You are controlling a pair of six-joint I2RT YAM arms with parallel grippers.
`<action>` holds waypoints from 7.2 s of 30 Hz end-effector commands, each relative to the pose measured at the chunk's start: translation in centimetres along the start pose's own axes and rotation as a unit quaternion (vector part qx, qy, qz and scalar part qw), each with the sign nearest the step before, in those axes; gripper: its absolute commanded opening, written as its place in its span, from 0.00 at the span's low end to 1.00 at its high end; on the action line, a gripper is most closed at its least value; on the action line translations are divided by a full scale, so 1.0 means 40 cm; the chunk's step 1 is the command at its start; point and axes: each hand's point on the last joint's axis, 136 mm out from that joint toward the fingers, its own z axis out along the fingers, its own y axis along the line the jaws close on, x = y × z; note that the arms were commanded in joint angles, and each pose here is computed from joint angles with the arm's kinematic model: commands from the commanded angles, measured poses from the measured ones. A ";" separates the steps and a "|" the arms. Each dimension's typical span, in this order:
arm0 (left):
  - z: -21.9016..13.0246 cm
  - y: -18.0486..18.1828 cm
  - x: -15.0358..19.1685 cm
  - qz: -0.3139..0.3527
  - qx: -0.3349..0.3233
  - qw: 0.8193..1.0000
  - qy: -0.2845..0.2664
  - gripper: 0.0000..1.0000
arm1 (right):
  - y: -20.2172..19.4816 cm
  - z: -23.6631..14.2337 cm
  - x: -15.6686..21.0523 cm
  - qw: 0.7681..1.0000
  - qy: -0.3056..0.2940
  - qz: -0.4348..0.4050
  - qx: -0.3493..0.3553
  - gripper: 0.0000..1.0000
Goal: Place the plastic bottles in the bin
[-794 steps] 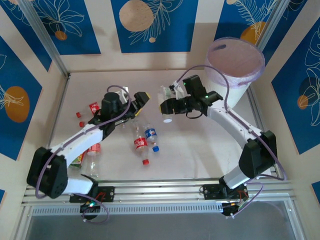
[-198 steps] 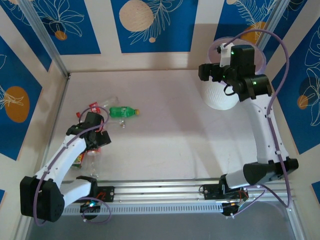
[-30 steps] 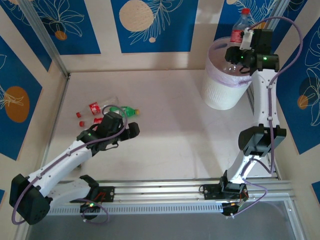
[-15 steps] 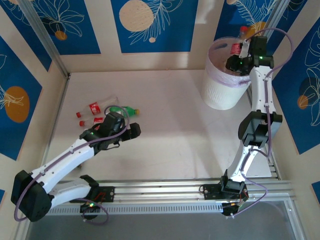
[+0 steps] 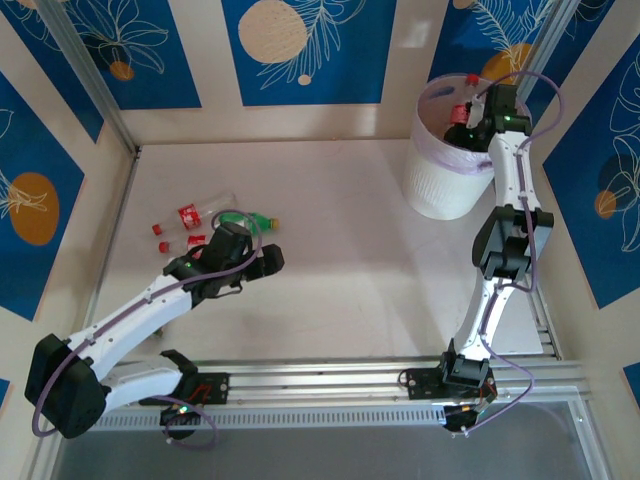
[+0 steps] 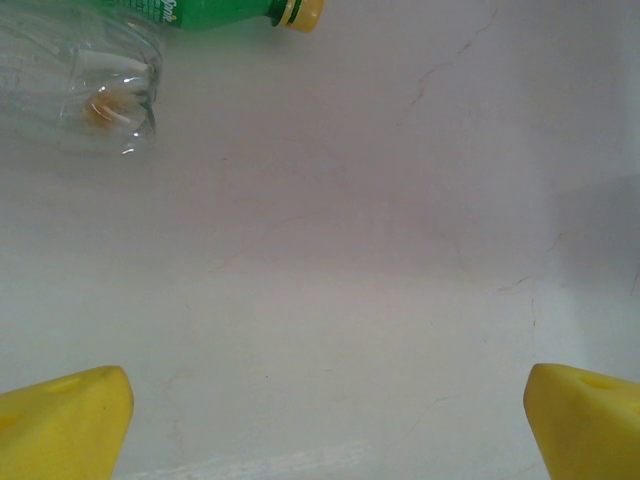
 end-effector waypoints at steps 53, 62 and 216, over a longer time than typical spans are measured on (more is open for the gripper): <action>-0.099 0.538 -0.142 -0.120 -0.272 0.953 0.048 1.00 | 0.332 -0.533 -0.033 0.968 -0.210 -0.114 -0.071 0.88; -0.036 0.613 -0.086 -0.191 -0.238 0.948 0.086 1.00 | 0.341 -0.542 -0.039 0.964 -0.224 -0.118 -0.076 0.87; 0.050 -0.359 -0.157 -0.139 0.362 0.921 0.030 1.00 | 0.656 -0.252 0.640 0.936 0.149 -0.121 -0.296 0.35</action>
